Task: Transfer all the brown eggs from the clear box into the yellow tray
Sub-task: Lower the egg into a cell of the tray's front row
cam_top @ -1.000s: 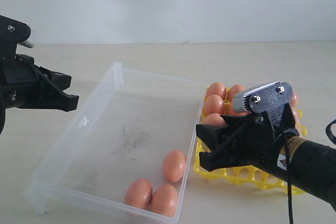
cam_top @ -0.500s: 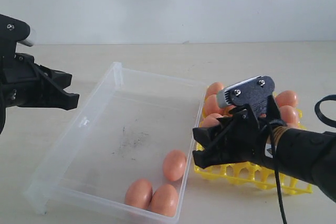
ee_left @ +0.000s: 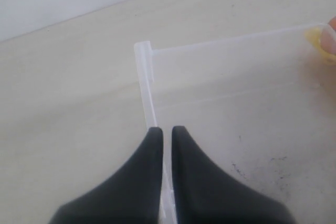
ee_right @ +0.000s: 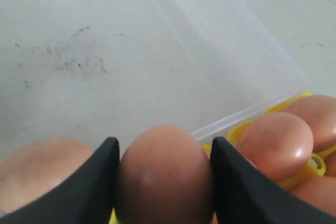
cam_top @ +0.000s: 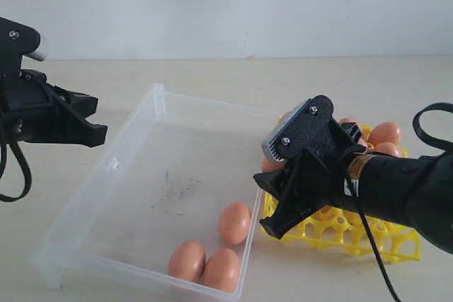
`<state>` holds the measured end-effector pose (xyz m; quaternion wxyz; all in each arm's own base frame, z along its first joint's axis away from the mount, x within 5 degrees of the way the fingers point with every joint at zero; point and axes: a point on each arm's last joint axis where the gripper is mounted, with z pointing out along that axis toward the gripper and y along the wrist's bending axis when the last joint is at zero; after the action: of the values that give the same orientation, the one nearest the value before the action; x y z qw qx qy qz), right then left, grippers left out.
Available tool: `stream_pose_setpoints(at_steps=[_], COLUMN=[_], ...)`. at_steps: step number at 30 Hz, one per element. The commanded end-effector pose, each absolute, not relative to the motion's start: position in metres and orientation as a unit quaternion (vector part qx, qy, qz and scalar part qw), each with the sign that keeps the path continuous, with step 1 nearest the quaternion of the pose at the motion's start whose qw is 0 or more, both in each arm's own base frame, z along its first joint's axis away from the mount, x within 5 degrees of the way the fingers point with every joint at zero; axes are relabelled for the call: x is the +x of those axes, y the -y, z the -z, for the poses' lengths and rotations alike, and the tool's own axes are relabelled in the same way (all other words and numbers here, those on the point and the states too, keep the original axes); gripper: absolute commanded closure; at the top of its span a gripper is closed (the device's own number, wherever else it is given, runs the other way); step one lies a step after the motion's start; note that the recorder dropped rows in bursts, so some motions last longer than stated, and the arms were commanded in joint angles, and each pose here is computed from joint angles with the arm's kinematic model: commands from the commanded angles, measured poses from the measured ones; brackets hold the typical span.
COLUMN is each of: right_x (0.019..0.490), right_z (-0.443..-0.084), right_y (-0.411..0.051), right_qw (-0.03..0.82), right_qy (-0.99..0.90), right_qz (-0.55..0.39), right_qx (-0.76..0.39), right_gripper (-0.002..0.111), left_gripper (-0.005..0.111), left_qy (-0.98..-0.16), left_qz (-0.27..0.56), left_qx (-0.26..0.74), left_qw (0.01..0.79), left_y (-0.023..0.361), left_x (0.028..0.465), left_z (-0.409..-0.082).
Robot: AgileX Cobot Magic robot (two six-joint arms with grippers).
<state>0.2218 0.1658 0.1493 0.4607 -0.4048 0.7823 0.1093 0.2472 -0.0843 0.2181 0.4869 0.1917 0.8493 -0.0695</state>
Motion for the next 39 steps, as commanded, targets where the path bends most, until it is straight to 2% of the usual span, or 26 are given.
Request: stream_pose_setpoints(at_steps=[1,7,17,33,36,39], right_x=[0.226,0.232,0.228,0.228,0.227,0.227], right_z=[-0.141,-0.138,-0.129,-0.127,-0.126,-0.126], right_y=[-0.167,-0.165,-0.160,-0.158,-0.158,-0.157], right_qw=[0.454,0.462,0.411,0.399,0.393,0.389], right_qy=[-0.795,-0.813,-0.845,-0.861,-0.864,-0.866], right_qz=[-0.123,-0.159,-0.144,-0.149,-0.147,-0.146], right_qx=[-0.384,-0.318,-0.311,-0.279,-0.277,-0.277], right_gripper=[0.109,0.109,0.109,0.109,0.105,0.094], left_gripper=[0.103,0.103,0.103,0.103,0.103,0.103], left_qy=[-0.848,-0.851,-0.851,-0.851,-0.851,-0.851], left_qz=[0.070,0.068,0.067,0.067,0.067,0.067], left_qx=[0.190,0.189,0.190,0.190,0.190,0.190], left_qw=[0.491,0.485,0.485,0.484,0.484,0.484], left_y=[0.083,0.083,0.083,0.083,0.083,0.083], left_x=[0.246,0.246,0.246,0.245,0.245,0.245], left_z=[-0.219,-0.218,-0.218,-0.218,-0.218,-0.218])
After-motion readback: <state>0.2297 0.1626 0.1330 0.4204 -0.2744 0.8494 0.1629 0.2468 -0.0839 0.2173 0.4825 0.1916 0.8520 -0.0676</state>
